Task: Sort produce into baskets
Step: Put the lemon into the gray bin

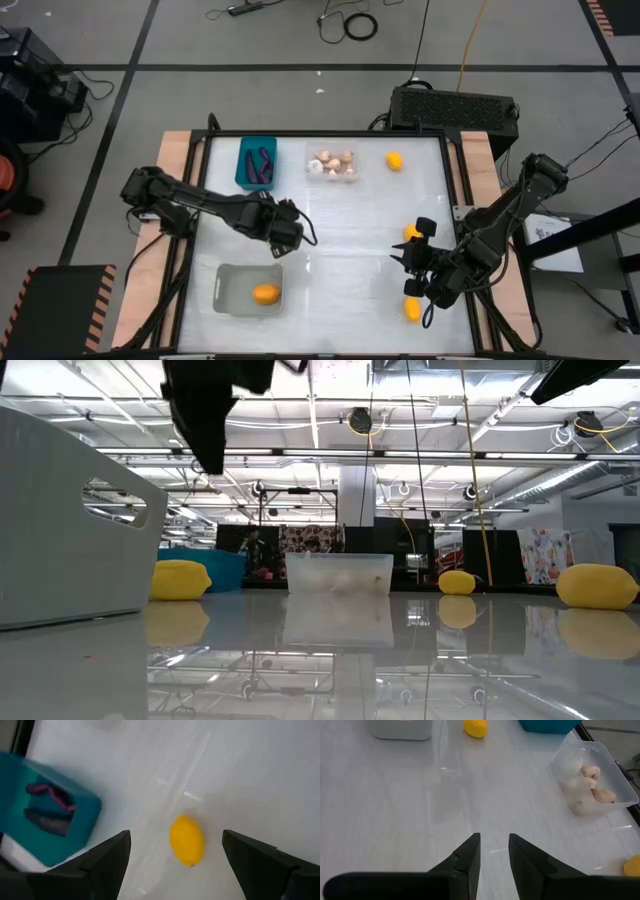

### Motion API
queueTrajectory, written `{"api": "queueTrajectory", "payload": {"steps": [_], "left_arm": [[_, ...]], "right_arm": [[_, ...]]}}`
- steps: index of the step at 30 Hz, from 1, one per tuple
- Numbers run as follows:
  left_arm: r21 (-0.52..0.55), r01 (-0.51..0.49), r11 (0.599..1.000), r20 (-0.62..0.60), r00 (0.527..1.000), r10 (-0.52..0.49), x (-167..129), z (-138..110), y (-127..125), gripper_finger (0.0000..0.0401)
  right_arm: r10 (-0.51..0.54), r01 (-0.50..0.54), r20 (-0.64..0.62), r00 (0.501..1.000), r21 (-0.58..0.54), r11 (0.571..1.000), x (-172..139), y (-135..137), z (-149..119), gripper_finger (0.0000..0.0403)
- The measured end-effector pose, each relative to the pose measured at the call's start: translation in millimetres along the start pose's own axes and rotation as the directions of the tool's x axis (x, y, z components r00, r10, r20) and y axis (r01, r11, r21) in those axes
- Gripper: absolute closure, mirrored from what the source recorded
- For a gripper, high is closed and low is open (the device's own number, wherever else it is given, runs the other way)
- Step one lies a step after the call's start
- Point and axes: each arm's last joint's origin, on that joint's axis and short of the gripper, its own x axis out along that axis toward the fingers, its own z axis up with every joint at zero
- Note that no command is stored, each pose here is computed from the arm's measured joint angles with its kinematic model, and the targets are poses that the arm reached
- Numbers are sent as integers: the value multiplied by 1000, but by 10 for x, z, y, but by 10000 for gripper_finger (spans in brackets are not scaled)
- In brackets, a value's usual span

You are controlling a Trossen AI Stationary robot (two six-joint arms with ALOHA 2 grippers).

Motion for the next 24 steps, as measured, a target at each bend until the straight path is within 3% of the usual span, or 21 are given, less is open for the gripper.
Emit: {"api": "queueTrajectory", "payload": {"steps": [5, 13, 24], "left_arm": [[-19, -36, 999, -82, 996, 34, 299, -67, 93, 80], [-92, 81, 992, -116, 989, -91, 685, -78, 148, 80], [-204, 100, 974, -181, 974, -138, 969, -185, 247, 80]], "right_arm": [[0, 0, 0, 1000, 0, 1000, 0, 0, 0, 310], [0, 0, 0, 1000, 1, 1000, 1, 0, 1, 310], [0, 0, 0, 1000, 1, 1000, 0, 0, 1, 310]]}}
